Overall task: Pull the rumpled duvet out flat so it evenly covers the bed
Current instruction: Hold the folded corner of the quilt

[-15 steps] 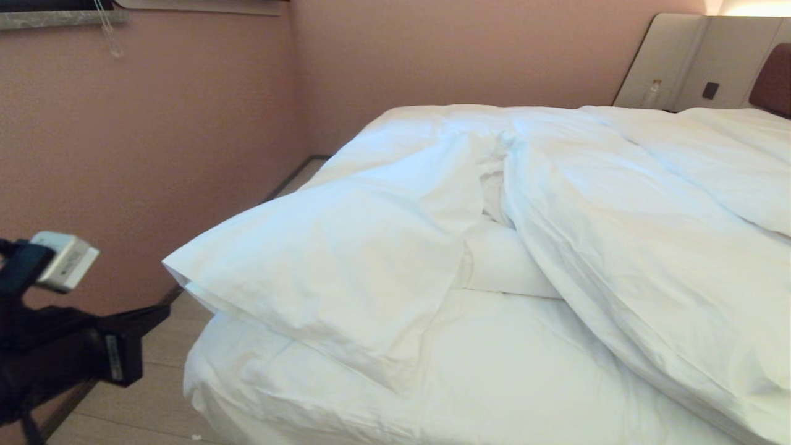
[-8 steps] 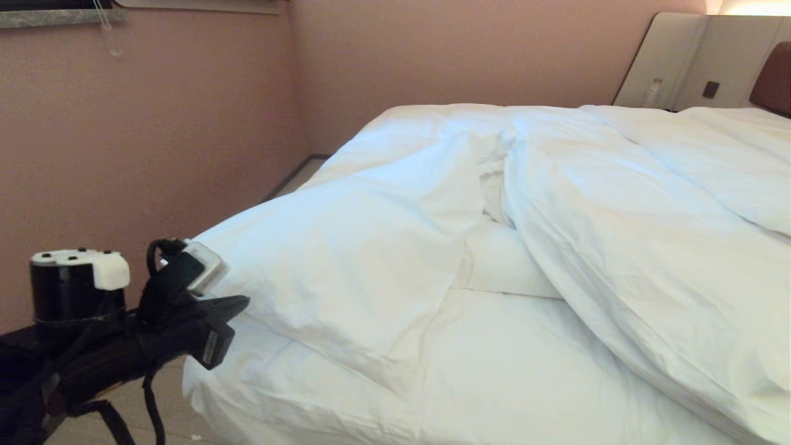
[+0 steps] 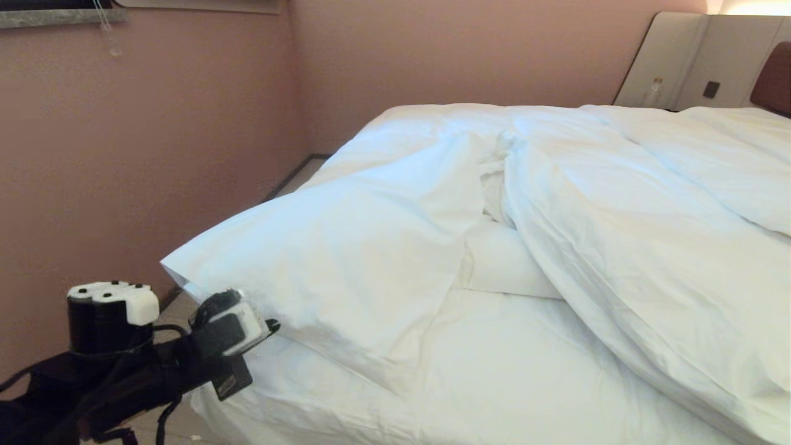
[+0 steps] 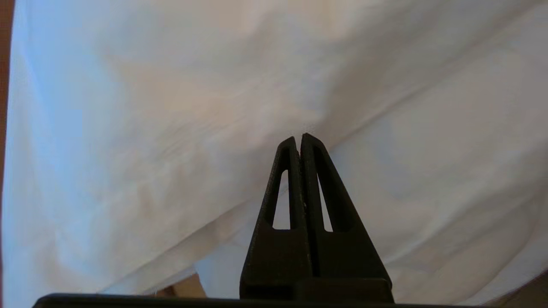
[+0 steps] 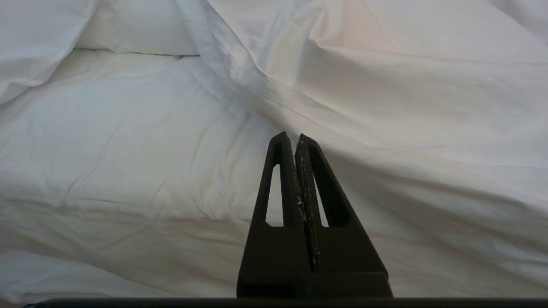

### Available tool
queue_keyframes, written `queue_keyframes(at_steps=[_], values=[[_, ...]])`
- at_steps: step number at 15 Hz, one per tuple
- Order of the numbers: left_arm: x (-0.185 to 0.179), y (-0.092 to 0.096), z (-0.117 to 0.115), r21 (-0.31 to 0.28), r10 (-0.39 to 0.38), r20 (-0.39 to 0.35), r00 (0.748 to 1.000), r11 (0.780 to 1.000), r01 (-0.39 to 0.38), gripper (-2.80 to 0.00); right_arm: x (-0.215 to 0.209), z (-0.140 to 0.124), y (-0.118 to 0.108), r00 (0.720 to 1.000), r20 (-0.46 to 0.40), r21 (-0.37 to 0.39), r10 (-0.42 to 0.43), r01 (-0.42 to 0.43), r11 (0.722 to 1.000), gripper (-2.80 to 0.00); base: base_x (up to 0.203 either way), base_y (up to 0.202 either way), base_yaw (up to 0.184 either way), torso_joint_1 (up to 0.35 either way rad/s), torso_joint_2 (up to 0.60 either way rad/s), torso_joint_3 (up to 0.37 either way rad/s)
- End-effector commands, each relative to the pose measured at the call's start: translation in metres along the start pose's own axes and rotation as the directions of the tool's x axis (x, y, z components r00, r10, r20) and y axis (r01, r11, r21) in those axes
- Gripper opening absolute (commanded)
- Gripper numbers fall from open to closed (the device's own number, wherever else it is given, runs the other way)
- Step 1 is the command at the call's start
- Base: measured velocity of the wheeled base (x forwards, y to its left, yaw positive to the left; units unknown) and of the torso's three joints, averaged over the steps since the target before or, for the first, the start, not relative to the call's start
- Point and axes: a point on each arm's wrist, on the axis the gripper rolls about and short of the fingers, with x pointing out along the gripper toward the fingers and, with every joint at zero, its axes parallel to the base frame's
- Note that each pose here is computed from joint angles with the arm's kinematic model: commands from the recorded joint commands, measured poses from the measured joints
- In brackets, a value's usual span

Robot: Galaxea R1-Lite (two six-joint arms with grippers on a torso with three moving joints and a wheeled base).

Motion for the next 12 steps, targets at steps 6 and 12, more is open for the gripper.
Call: queue_keyframes(at_steps=[6,12], values=[[-0.024,-0.041,0.027,0.184,-0.13,0.121,0.984,0.977,0.107,-2.8,0.0,0.0,0.0,1.0,0.001,0.0,0.001,-0.001,1.0,-2.8,0.0,0.0,0.0,0.0,0.0,0.0],[-0.005,-0.061,0.008,0.252,-0.252,0.019,0.968,0.938,0.239,-2.8,0.0,0.0,0.0,1.0,0.001,0.0,0.001,-0.001,1.0,-2.8,0.0,0.0,0.0,0.0,0.0,0.0]])
